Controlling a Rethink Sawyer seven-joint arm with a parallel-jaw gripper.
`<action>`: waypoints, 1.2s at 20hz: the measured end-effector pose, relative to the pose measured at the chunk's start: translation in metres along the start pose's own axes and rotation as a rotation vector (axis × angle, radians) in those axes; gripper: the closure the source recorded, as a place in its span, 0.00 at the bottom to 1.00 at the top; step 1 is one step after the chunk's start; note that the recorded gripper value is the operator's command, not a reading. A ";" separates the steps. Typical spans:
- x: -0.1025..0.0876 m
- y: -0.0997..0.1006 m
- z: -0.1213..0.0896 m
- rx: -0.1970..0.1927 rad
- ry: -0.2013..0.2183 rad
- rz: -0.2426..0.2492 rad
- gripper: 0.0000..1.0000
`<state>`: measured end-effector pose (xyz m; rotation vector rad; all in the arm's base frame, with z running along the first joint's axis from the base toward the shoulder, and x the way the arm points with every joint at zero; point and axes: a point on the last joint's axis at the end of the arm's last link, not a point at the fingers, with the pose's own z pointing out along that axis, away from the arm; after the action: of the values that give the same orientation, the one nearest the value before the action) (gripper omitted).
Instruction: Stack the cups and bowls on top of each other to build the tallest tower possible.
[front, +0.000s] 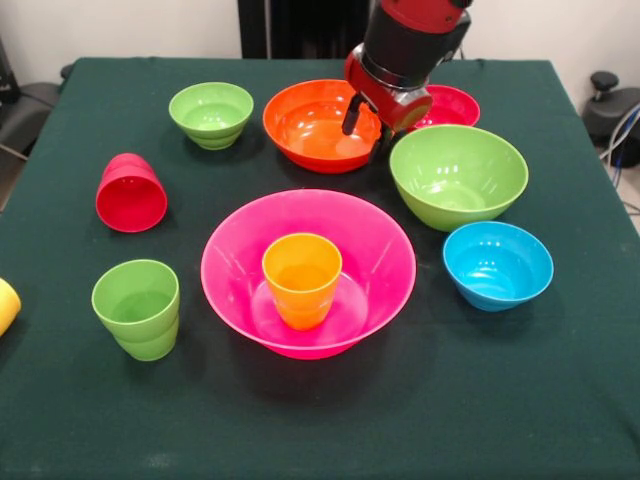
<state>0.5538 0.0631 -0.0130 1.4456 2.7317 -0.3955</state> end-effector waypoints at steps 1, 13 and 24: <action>0.001 -0.001 0.003 0.005 0.002 -0.001 0.00; 0.012 -0.010 0.026 0.045 0.023 -0.012 0.00; 0.014 -0.013 0.031 0.054 0.028 -0.014 0.00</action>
<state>0.5324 0.0608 -0.0425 1.4562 2.7753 -0.4573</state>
